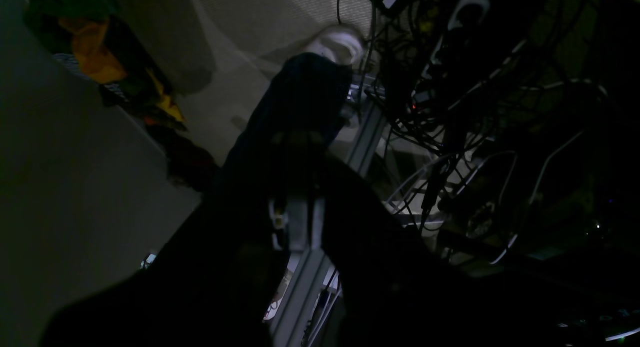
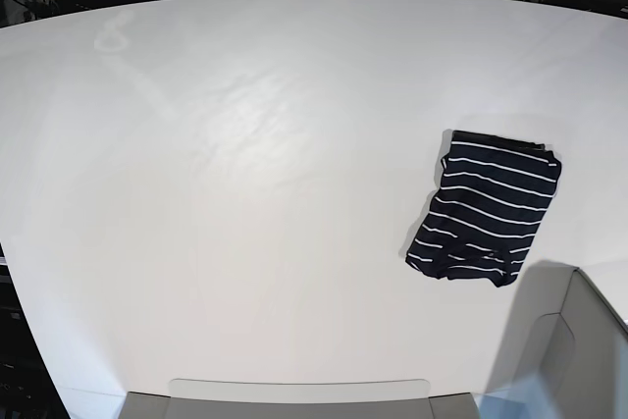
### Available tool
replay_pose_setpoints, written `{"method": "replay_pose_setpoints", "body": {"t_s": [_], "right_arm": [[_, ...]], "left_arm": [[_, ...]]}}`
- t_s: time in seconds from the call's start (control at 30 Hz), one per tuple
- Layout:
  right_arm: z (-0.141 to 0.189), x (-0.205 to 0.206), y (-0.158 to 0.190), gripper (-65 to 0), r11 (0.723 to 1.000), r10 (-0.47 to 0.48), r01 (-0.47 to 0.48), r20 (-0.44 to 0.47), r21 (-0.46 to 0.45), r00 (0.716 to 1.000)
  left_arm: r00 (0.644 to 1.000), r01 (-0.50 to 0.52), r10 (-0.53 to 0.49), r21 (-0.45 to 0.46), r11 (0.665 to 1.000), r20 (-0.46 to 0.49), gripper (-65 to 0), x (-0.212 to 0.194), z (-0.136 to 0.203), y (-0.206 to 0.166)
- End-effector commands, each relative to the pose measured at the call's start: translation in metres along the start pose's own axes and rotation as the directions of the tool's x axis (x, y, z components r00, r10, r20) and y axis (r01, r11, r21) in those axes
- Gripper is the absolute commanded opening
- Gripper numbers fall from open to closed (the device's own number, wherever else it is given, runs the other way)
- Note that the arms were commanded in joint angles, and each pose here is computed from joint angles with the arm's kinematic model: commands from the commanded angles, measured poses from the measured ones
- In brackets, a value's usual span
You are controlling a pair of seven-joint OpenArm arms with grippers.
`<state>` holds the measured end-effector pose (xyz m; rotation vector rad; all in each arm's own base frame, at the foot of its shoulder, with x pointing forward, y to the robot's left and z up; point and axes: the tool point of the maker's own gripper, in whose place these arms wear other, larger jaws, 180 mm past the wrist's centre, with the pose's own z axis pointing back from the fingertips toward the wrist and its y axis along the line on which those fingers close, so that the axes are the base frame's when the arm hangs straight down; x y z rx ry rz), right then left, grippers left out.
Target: Fold the T-shirt properly
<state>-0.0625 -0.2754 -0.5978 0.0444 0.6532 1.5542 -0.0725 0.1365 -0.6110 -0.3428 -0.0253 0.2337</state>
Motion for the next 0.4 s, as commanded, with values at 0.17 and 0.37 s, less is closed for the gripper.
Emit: {"method": "replay_pose_setpoints", "body": {"t_s": [0.17, 0.37], "right_arm": [[-0.001, 0.001, 0.003, -65.0, 1.0, 0.004, -0.004, -0.012, 0.016, 1.0], [-0.006, 0.014, -0.004, -65.0, 0.999, -0.028, 0.029, -0.062, 0.025, 0.998]], "left_arm": [[1.0, -0.007, 0.007, -0.004, 1.0, 0.0, -65.0, -0.004, 0.001, 0.0], [1.0, -0.017, 0.018, -0.043, 0.999, 0.025, -65.0, 0.006, -0.008, -0.022]]}}
